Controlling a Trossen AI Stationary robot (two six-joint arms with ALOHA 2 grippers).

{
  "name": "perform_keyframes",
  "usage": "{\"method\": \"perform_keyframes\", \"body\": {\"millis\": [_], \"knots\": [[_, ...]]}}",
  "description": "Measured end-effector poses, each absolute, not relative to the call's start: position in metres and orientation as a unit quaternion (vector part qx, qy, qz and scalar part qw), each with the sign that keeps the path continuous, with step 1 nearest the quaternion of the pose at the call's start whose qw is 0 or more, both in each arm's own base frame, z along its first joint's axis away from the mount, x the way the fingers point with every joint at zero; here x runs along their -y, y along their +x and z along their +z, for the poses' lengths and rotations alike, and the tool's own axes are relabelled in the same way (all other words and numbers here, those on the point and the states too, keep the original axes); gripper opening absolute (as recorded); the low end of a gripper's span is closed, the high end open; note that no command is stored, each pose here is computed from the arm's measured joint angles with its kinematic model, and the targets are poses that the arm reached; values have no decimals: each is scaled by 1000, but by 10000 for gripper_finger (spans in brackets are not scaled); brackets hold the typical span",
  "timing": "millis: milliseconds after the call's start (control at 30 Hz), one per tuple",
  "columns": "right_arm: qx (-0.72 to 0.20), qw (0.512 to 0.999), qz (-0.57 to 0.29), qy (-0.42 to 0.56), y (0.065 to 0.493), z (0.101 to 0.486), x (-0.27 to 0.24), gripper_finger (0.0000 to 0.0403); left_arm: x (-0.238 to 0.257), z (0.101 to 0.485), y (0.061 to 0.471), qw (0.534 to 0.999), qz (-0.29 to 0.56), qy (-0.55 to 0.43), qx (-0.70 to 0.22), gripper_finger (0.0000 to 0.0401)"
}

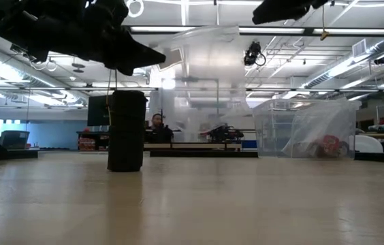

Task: Roll bandage
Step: Prepare the transparent zip bag

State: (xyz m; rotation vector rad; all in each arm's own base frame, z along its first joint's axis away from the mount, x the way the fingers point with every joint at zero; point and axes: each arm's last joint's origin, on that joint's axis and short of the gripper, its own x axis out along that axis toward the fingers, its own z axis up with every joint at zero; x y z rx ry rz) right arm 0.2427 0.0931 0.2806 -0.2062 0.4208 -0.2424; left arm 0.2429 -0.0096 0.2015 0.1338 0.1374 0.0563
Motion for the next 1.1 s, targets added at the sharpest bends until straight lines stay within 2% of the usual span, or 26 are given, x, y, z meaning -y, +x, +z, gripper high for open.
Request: {"method": "perform_keyframes", "body": {"millis": [200, 367, 500, 733, 1100], "knots": [[-128, 982, -118, -66, 239, 272, -75, 134, 12, 202, 243, 996, 10, 66, -66, 3], [-126, 989, -65, -49, 247, 272, -66, 117, 13, 203, 243, 996, 5, 66, -64, 3], [-127, 989, -59, -36, 254, 268, -58, 97, 13, 203, 243, 996, 5, 66, -61, 3], [-126, 991, -39, -32, 264, 263, -50, 11, 13, 205, 244, 997, 6, 65, -51, 3], [-117, 992, -28, -26, 282, 251, -43, 4, 12, 210, 245, 998, 18, 61, -23, 3]]}}
